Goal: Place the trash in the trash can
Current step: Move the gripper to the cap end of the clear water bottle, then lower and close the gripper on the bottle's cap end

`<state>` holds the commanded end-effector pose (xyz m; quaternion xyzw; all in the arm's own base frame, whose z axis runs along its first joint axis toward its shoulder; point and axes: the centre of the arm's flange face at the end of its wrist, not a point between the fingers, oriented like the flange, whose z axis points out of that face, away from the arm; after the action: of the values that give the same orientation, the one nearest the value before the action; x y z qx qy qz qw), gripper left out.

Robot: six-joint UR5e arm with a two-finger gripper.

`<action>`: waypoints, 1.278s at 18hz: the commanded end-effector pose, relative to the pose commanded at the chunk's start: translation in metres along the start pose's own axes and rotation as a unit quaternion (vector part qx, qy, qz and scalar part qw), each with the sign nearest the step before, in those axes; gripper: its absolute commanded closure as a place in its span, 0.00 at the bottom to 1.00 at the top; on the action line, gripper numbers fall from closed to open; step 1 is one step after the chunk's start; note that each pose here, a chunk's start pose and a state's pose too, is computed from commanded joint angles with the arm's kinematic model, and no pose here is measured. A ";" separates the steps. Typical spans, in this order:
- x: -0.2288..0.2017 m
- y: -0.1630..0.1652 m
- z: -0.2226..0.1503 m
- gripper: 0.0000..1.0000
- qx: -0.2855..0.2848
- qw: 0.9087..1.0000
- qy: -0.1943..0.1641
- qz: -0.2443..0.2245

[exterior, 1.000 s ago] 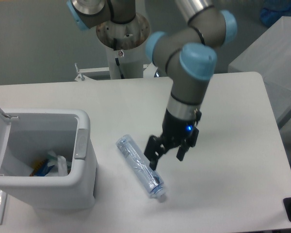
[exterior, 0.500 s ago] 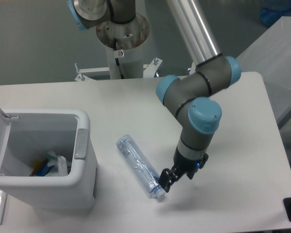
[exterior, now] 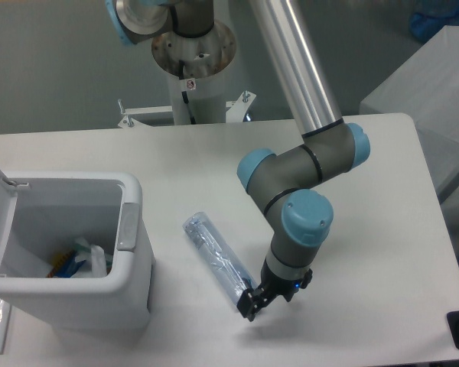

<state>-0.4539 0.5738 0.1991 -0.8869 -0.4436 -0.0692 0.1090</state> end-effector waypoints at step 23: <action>-0.001 0.004 0.006 0.60 -0.005 1.000 -0.016 0.000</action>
<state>-0.4513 0.5718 0.1922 -0.8886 -0.4447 -0.0572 0.0970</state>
